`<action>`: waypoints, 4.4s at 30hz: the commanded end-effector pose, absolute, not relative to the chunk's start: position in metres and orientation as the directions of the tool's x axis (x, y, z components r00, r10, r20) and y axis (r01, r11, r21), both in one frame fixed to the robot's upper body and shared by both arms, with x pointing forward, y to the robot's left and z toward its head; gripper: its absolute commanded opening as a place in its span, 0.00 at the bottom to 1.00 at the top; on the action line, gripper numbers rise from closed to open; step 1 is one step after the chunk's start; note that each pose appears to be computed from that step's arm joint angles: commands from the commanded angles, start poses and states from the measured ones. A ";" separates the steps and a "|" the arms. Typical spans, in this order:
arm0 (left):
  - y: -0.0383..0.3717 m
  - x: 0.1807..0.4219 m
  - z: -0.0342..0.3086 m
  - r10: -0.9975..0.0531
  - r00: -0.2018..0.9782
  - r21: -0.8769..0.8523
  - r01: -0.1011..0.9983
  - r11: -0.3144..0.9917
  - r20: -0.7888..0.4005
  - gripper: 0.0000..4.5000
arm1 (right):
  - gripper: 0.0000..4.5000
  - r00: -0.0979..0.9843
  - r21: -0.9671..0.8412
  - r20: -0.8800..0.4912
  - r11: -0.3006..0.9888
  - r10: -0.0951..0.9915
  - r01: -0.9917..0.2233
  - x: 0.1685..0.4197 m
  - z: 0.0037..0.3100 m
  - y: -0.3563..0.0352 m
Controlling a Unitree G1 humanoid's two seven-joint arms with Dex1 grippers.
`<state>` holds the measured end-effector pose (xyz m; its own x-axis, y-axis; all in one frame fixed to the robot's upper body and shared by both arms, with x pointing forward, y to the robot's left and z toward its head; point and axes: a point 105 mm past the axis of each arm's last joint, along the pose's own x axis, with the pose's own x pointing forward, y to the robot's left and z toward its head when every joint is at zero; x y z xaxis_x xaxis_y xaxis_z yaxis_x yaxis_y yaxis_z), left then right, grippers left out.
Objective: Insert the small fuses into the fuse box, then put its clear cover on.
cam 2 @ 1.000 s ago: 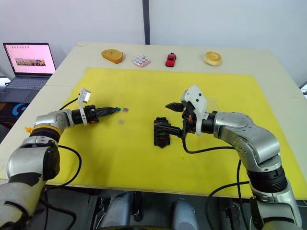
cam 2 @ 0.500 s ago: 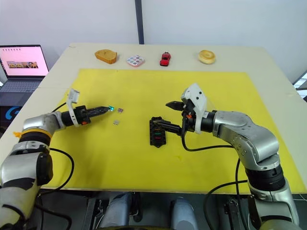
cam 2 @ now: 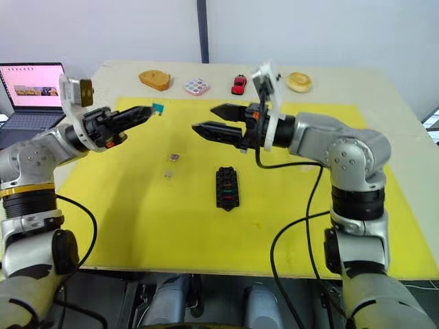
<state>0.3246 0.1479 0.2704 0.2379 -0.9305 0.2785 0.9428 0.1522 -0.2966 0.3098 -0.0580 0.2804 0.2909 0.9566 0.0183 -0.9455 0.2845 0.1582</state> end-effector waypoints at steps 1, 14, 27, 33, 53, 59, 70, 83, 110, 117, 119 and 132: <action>0.130 0.309 0.294 -0.946 0.144 -0.189 0.978 0.091 0.291 0.01 | 1.00 0.217 0.186 0.047 0.205 0.975 -0.961 0.304 0.296 -0.051; 0.115 0.301 0.291 -0.981 0.059 -0.104 0.994 0.040 0.187 0.00 | 0.49 0.138 0.197 0.047 0.127 0.989 -0.972 0.292 0.309 -0.050; 0.111 0.302 0.286 -0.984 0.044 -0.097 0.995 0.027 0.174 0.00 | 0.49 0.148 0.205 0.040 0.137 0.988 -0.969 0.293 0.306 -0.051; 0.110 0.301 0.287 -0.983 0.041 -0.094 0.995 0.025 0.176 0.00 | 0.49 0.142 0.212 0.031 0.132 0.989 -0.968 0.292 0.303 -0.049; 0.109 0.300 0.286 -0.985 0.043 -0.089 0.996 0.029 0.167 0.00 | 0.01 0.131 0.219 0.036 0.120 0.991 -0.968 0.291 0.302 -0.045; 0.113 0.301 0.284 -0.987 0.045 -0.098 0.995 0.030 0.157 0.20 | 0.00 0.134 0.215 0.036 0.123 0.990 -0.969 0.291 0.302 -0.046; 0.130 0.303 0.283 -0.983 0.127 -0.083 0.990 0.116 0.133 0.99 | 0.00 0.157 0.175 0.015 0.152 0.987 -0.973 0.298 0.297 -0.051; 0.156 0.306 0.267 -0.962 0.266 -0.050 0.964 0.263 0.059 0.99 | 0.00 0.216 0.085 -0.032 0.218 0.976 -0.972 0.321 0.271 -0.057; 0.167 0.325 0.228 -0.913 0.355 0.185 0.929 0.321 -0.199 0.99 | 0.00 0.286 -0.102 -0.099 0.276 0.953 -0.956 0.351 0.240 -0.063; 0.167 0.326 0.222 -0.908 0.337 0.203 0.935 0.291 -0.251 0.99 | 0.00 0.308 -0.163 -0.135 0.286 0.942 -0.944 0.358 0.234 -0.070; 0.166 0.324 0.220 -0.908 0.324 0.205 0.939 0.275 -0.266 0.99 | 0.00 0.296 -0.184 -0.154 0.268 0.943 -0.946 0.355 0.231 -0.076; 0.147 0.289 0.202 -0.906 0.222 0.184 0.969 0.165 -0.361 0.99 | 0.00 0.187 -0.261 -0.357 0.094 0.915 -0.961 0.333 0.200 -0.101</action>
